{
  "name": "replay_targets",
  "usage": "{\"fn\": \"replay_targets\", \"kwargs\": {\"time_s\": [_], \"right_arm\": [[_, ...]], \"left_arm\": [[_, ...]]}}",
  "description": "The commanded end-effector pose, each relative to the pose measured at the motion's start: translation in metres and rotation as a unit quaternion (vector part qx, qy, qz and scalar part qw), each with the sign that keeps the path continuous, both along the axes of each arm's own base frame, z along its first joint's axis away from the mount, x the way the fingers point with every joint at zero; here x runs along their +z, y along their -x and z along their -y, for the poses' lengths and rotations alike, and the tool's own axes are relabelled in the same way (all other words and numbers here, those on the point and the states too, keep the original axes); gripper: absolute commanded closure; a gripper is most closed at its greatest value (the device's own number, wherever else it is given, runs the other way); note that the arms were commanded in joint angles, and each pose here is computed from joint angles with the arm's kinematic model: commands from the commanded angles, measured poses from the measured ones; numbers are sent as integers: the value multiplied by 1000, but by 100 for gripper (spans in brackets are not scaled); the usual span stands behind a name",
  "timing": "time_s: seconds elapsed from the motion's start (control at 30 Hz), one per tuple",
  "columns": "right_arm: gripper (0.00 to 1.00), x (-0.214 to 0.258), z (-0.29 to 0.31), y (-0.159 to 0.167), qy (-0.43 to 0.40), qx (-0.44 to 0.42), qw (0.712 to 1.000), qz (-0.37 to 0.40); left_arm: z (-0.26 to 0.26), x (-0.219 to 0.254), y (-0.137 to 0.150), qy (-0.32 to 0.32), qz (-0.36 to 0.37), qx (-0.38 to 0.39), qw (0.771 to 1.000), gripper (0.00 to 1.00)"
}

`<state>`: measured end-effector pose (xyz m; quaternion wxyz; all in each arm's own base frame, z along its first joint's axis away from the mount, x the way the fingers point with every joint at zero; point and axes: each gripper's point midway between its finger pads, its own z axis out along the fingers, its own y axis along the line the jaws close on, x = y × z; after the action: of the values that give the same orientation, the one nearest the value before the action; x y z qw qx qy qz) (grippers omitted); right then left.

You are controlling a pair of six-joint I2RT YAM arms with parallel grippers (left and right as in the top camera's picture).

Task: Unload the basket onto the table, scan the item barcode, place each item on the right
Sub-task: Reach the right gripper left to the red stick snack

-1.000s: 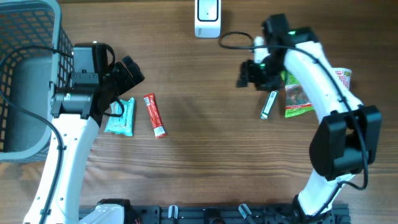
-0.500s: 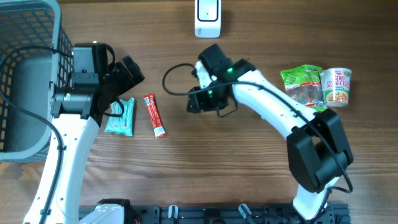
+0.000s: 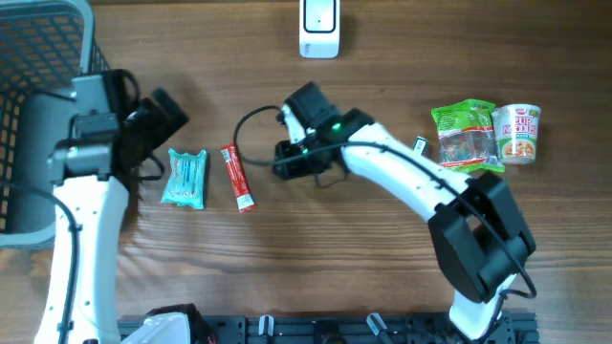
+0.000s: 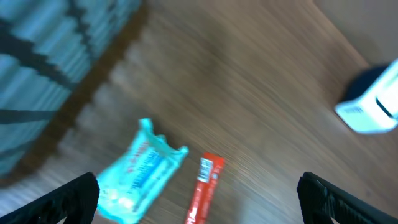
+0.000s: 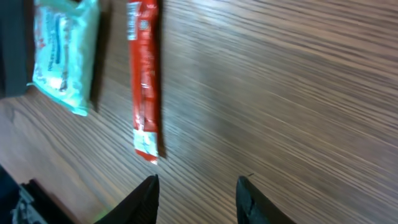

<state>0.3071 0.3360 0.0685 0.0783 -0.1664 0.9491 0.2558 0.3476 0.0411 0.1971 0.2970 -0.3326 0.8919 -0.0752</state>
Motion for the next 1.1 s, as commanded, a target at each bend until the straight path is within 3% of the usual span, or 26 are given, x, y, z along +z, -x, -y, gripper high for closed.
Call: {"fn": "replay_targets", "kwargs": {"time_s": [0.0,0.2,0.53,1.07], "right_arm": [[63,2,-14,3,34,10,997,68],[71,0,-43,18,44,33,989,134],[61,-28,-69,38,-14,34,984,175],[54,-64,-82,36,-1,68,976,205]], "left_arm": [[-15,5,4,3,4,27,1000,0],[-16,5,4,3,4,29,1000,0],[-15,5,3,5,4,27,1000,0],[2,4,2,26,3,1,1000,0]]}}
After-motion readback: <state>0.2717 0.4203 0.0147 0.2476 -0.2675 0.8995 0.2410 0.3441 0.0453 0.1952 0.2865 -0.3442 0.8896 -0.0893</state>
